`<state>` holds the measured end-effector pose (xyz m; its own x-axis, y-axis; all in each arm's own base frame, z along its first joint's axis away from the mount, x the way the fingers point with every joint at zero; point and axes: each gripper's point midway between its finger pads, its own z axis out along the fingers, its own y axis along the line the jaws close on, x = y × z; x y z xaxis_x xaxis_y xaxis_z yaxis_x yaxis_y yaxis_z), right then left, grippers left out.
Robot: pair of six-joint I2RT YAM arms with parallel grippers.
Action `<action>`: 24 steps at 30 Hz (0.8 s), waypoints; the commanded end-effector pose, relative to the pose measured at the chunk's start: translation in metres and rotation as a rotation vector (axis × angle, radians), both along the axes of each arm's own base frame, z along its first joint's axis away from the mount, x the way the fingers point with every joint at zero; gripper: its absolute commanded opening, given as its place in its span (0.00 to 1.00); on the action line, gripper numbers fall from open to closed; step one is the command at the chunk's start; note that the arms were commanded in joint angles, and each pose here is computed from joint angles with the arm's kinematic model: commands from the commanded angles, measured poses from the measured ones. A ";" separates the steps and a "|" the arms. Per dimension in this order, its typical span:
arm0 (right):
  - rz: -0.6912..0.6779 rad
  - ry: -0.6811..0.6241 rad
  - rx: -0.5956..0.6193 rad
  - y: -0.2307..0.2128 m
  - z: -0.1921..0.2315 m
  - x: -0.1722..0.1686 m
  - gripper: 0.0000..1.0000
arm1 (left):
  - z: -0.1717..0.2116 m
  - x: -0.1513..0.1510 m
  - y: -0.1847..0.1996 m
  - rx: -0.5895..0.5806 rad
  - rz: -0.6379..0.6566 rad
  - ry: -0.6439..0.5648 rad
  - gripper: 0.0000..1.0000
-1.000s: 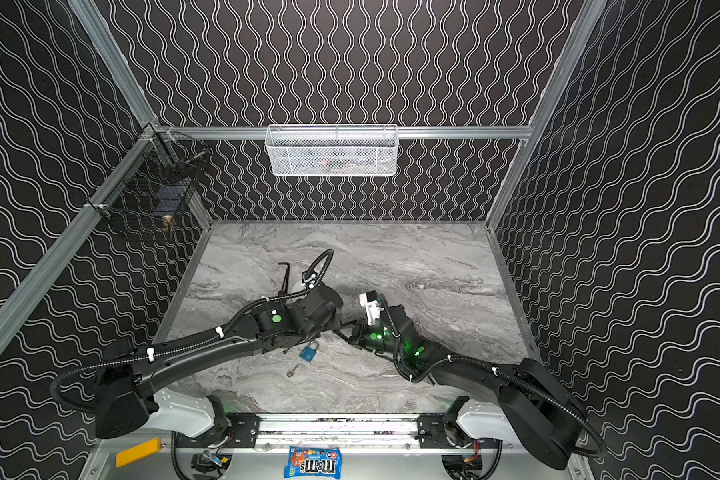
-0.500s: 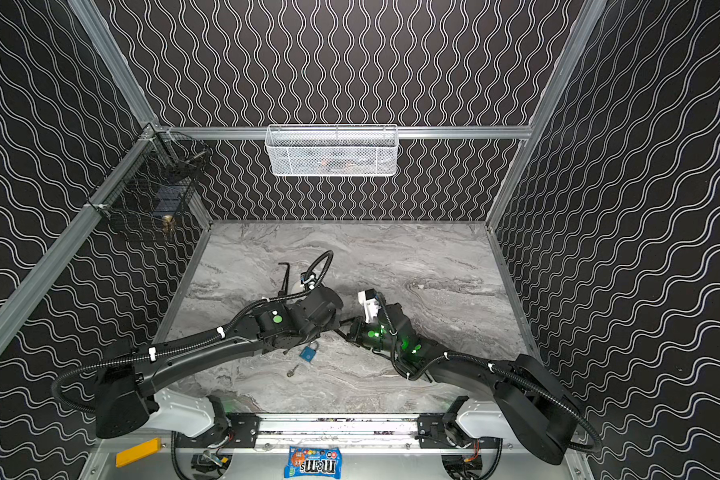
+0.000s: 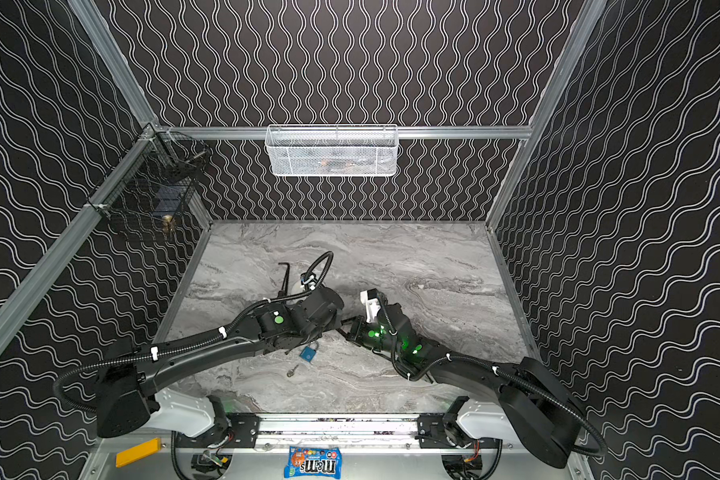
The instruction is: Unlock with the key
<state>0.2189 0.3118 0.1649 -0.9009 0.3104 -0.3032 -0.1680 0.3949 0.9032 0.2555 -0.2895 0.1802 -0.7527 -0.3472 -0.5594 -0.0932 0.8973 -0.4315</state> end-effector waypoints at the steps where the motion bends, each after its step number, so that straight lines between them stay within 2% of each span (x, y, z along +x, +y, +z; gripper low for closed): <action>1: -0.101 -0.053 -0.022 -0.011 0.009 0.016 0.00 | -0.008 -0.005 0.013 0.045 0.028 0.022 0.01; 6: -0.119 -0.080 -0.050 -0.010 0.011 0.014 0.00 | -0.009 -0.007 0.014 0.018 0.050 0.034 0.00; 12: -0.170 -0.115 -0.076 -0.013 0.016 0.015 0.00 | -0.011 -0.013 0.004 -0.075 0.041 0.068 0.00; 21: -0.137 -0.167 -0.063 -0.001 0.026 0.018 0.00 | -0.009 -0.026 -0.009 -0.102 -0.013 0.092 0.00; 24: -0.149 -0.178 -0.094 -0.003 0.028 0.020 0.00 | -0.011 -0.029 -0.012 -0.111 -0.025 0.102 0.00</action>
<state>0.2194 0.3119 0.1674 -0.8521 0.3134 -0.4191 -0.2201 0.5119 0.8304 0.2448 -0.2944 0.1787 -0.7481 -0.4315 -0.5041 -0.1351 0.8428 -0.5210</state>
